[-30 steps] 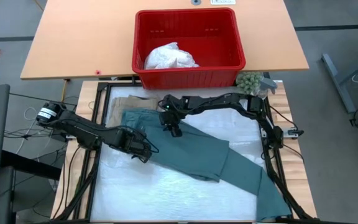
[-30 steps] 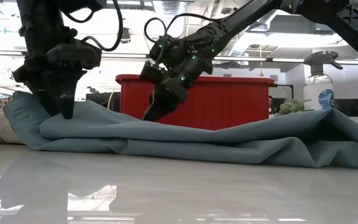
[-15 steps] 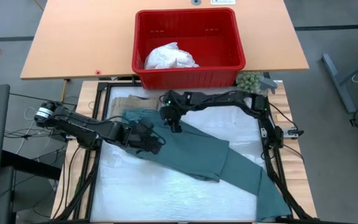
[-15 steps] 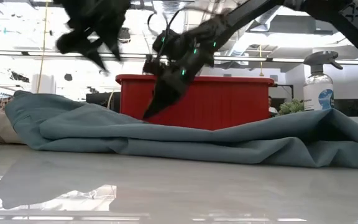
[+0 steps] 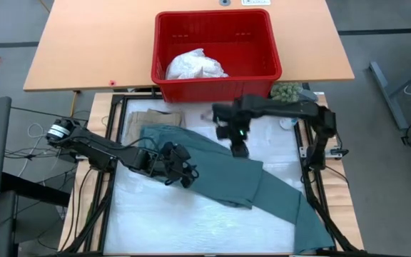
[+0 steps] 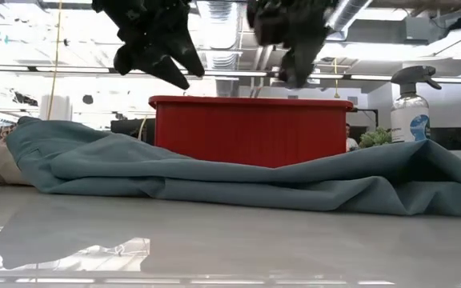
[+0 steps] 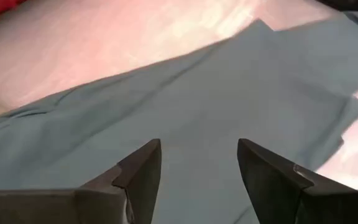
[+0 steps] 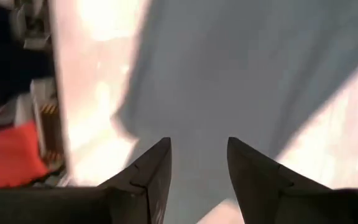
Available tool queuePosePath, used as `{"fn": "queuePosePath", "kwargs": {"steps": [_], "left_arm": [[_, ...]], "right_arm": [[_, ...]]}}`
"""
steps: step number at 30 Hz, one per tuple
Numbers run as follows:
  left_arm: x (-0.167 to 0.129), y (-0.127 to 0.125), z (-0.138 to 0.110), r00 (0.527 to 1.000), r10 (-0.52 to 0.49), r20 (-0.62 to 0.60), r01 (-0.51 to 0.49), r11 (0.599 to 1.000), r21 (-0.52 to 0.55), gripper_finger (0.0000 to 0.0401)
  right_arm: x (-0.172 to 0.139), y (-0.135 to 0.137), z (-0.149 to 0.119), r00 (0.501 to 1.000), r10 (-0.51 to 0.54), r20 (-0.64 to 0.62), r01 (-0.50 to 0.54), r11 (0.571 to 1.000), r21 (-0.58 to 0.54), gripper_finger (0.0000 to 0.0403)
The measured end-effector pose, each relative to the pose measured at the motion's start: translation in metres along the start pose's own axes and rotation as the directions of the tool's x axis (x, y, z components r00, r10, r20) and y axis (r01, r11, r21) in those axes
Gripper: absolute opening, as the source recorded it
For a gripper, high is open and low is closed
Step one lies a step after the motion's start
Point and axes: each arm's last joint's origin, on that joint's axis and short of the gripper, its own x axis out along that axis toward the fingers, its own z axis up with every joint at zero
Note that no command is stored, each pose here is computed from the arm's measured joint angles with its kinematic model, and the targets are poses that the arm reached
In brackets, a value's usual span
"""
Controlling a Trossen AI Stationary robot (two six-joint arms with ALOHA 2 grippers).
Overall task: Fold Laundry from Bin
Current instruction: Fold the blue pants in the red bin
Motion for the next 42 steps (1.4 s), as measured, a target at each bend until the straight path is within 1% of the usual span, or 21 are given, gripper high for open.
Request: {"fn": "queuePosePath", "kwargs": {"steps": [3, 6, 8, 12, 15, 17, 19, 22, 25, 28, 31, 34, 38, 42], "left_arm": [[0.0, -0.002, -0.001, 0.999, -0.043, -0.028, 0.043, 0.999, 0.02, 0.02], [0.0, -0.002, -0.002, 0.997, -0.061, -0.049, 0.062, 0.998, 0.027, 0.02], [0.0, -0.003, -0.002, 0.996, -0.073, -0.053, 0.074, 0.997, 0.032, 0.02], [-0.002, -0.005, -0.004, 0.994, -0.087, -0.064, 0.091, 0.994, 0.061, 0.02], [-0.002, -0.006, -0.004, 0.994, -0.092, -0.067, 0.097, 0.993, 0.07, 0.02], [-0.002, -0.006, -0.004, 0.993, -0.094, -0.068, 0.098, 0.993, 0.07, 0.02], [-0.003, -0.007, -0.005, 0.992, -0.102, -0.074, 0.108, 0.992, 0.071, 0.02], [-0.003, -0.007, -0.005, 0.991, -0.108, -0.08, 0.115, 0.99, 0.078, 0.02], [-0.003, -0.007, -0.005, 0.99, -0.112, -0.086, 0.119, 0.99, 0.079, 0.02], [-0.003, -0.007, -0.005, 0.99, -0.111, -0.086, 0.118, 0.99, 0.079, 0.02], [-0.003, -0.007, -0.005, 0.99, -0.111, -0.086, 0.118, 0.99, 0.08, 0.02], [-0.003, -0.007, -0.005, 0.99, -0.11, -0.088, 0.117, 0.989, 0.087, 0.02], [-0.003, -0.006, -0.006, 0.991, -0.106, -0.086, 0.113, 0.99, 0.088, 0.02], [-0.003, -0.006, -0.006, 0.991, -0.102, -0.085, 0.11, 0.99, 0.09, 0.02]], "right_arm": [[0.012, 0.049, -0.012, 0.994, 0.014, -0.106, -0.018, 0.999, -0.034, 0.0182], [0.034, 0.094, -0.032, 0.975, -0.023, -0.219, -0.002, 0.994, -0.113, 0.0182], [0.049, 0.119, -0.05, 0.953, -0.037, -0.3, -0.003, 0.991, -0.132, 0.0182], [0.065, 0.156, -0.087, 0.911, -0.045, -0.411, 0.012, 0.996, -0.083, 0.0176], [0.081, 0.18, -0.111, 0.891, -0.06, -0.451, 0.05, 0.998, -0.034, 0.0174], [0.091, 0.197, -0.123, 0.886, -0.072, -0.458, 0.071, 0.997, -0.018, 0.0175], [0.1, 0.213, -0.134, 0.893, -0.069, -0.446, 0.07, 0.997, -0.013, 0.0179], [0.113, 0.236, -0.145, 0.914, -0.032, -0.404, 0.037, 0.999, 0.005, 0.0187], [0.118, 0.25, -0.155, 0.923, -0.009, -0.385, 0.041, 0.996, 0.073, 0.0194], [0.12, 0.261, -0.167, 0.921, -0.022, -0.389, 0.076, 0.989, 0.125, 0.0199], [0.122, 0.27, -0.178, 0.925, -0.043, -0.378, 0.109, 0.982, 0.155, 0.0204], [0.125, 0.28, -0.188, 0.939, -0.048, -0.341, 0.116, 0.977, 0.181, 0.0209], [0.133, 0.284, -0.2, 0.944, -0.064, -0.325, 0.143, 0.963, 0.228, 0.0213], [0.146, 0.284, -0.209, 0.945, -0.049, -0.322, 0.141, 0.952, 0.271, 0.0214]]}}
